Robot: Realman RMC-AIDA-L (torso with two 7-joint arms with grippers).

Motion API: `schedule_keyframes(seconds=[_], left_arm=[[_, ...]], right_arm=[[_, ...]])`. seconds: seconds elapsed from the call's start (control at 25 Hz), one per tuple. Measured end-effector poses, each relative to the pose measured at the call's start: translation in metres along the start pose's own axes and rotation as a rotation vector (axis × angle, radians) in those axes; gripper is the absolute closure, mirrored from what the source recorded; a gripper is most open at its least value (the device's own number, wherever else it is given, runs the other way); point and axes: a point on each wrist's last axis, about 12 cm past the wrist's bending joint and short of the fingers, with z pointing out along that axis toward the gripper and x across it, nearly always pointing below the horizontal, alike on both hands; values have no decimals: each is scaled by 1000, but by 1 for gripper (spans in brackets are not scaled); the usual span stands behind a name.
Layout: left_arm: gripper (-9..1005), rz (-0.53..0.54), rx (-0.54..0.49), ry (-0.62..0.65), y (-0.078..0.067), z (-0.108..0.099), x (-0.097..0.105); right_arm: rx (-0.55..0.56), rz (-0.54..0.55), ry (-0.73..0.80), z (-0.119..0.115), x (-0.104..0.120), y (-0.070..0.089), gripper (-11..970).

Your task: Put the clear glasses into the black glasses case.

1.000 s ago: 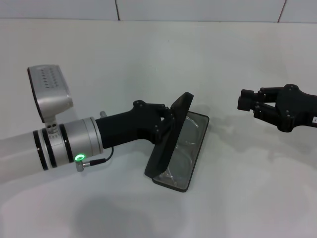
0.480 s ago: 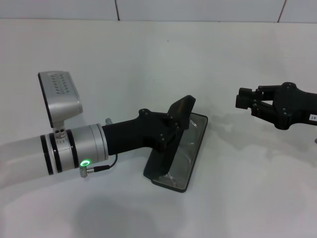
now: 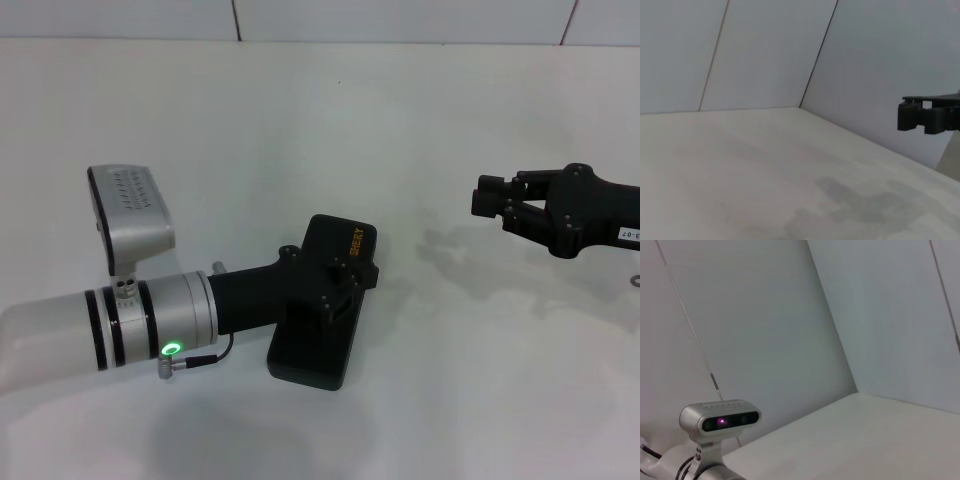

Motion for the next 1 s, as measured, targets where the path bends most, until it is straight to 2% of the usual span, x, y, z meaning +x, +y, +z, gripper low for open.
schedule_keyframes(seconds=[0.16,0.32,0.44,0.64,0.88,1.0], left_arm=[[938,14,82,-101,-7,-3,-14],[932,98,179,-235,-12,-18,-38],[928,163,197,-252,-10,-25,-48],[921,228,198,-247,-8,-36,-57],[913,256,139,-240,-6,-63,-60],[818,269,98,-237,-7,-80,-57]], right_arm=[[1,-1,2,0,0,0,769],[-1,0,2,-1,0,0,769],[0,0,1,-1,0,0,769],[4,-5,-3,-3,-2,-1,769],[-32,-63,-2,-3,-4,2,769],[-94,-150,-14,-2,-5,10,769]])
